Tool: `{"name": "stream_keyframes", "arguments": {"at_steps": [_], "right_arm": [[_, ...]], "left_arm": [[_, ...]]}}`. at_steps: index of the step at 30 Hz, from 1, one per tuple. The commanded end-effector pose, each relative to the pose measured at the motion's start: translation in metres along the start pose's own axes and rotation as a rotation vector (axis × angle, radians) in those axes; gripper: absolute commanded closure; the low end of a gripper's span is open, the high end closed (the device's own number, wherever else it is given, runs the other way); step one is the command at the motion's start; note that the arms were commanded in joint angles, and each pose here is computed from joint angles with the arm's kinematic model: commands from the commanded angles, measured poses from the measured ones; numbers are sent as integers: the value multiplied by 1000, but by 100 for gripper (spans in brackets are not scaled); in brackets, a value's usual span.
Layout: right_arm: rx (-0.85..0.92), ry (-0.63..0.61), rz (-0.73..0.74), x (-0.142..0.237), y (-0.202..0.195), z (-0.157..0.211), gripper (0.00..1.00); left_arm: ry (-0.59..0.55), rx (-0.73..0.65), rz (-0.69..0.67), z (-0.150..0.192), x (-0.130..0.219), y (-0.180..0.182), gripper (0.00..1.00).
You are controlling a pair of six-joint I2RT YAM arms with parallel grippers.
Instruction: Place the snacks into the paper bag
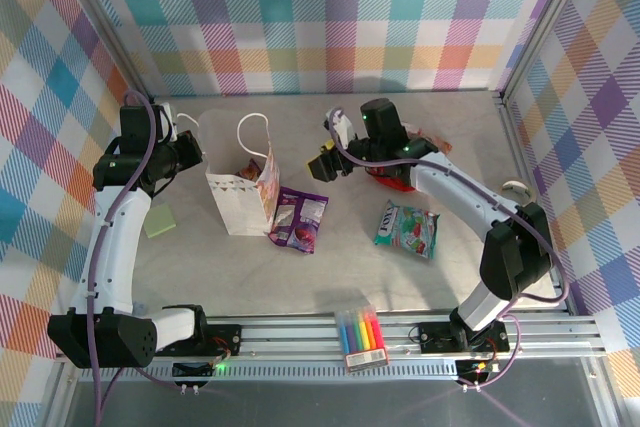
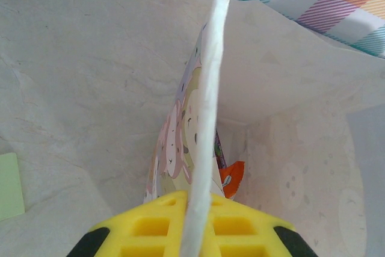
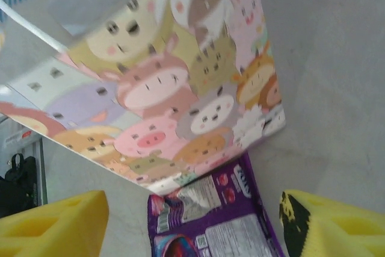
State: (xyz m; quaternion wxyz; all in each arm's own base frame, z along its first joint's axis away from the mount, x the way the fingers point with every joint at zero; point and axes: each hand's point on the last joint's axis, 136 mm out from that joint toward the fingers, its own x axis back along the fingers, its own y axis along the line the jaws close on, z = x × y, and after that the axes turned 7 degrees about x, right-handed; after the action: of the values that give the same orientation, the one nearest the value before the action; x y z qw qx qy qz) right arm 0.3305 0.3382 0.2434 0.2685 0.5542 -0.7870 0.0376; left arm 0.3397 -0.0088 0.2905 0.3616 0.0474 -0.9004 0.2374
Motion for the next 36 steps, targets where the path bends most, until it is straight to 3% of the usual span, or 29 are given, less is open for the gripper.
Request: {"name": "stream_keyframes", "arguments": {"at_steps": [1,15,36], "right_arm": [[-58,-51,-65,7,16,-2,21],[-347,99,-107,-10,16,72,15],[-656,245,-23,-18,6,128,14]], "left_arm": [[-11,10,6,-2,6,1,89],[-5,32,-5,2,4,4,87],[-25,20,1,5,7,6,85]]}}
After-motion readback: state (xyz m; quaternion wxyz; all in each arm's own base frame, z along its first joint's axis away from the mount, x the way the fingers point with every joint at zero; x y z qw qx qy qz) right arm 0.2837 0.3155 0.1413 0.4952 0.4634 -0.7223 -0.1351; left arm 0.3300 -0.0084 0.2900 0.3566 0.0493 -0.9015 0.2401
